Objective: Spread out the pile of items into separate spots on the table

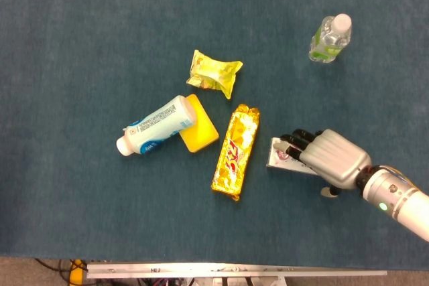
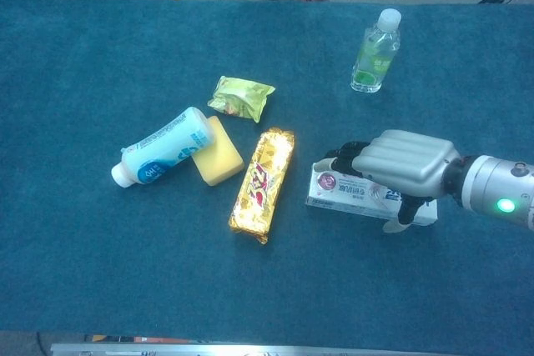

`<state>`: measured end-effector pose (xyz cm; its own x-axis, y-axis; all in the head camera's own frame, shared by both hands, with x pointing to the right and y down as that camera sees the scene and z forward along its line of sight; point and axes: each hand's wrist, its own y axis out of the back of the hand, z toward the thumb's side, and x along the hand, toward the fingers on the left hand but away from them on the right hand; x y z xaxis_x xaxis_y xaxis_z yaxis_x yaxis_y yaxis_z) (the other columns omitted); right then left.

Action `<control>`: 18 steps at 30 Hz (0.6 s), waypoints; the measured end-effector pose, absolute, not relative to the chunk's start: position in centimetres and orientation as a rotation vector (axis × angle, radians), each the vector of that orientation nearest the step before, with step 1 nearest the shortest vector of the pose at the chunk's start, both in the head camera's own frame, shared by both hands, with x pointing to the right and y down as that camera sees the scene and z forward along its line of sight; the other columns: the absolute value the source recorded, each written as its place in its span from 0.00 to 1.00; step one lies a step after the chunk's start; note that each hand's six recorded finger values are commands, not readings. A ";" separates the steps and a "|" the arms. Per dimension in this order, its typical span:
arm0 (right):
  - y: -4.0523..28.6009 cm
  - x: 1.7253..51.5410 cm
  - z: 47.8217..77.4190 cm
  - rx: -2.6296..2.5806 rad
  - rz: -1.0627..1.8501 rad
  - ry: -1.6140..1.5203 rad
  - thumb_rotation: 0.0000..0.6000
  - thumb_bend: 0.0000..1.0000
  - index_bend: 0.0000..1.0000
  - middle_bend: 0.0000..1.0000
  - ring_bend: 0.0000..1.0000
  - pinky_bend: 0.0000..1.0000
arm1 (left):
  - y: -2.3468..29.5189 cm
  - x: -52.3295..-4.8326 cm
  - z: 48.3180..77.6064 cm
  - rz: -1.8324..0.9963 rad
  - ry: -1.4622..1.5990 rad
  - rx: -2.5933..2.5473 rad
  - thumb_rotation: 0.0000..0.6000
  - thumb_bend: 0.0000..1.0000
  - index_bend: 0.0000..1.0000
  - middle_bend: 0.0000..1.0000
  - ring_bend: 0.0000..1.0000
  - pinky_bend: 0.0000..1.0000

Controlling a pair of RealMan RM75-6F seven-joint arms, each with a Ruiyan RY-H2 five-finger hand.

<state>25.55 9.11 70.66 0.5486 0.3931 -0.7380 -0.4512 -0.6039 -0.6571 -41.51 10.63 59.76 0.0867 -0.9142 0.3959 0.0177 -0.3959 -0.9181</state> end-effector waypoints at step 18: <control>3.1 25.3 65.1 -1.902 1.073 -0.403 1.00 0.07 0.00 0.06 0.08 0.37 | 7.5 -39.0 60.7 -1.376 0.839 -1.613 1.00 0.36 0.16 0.11 0.06 0.18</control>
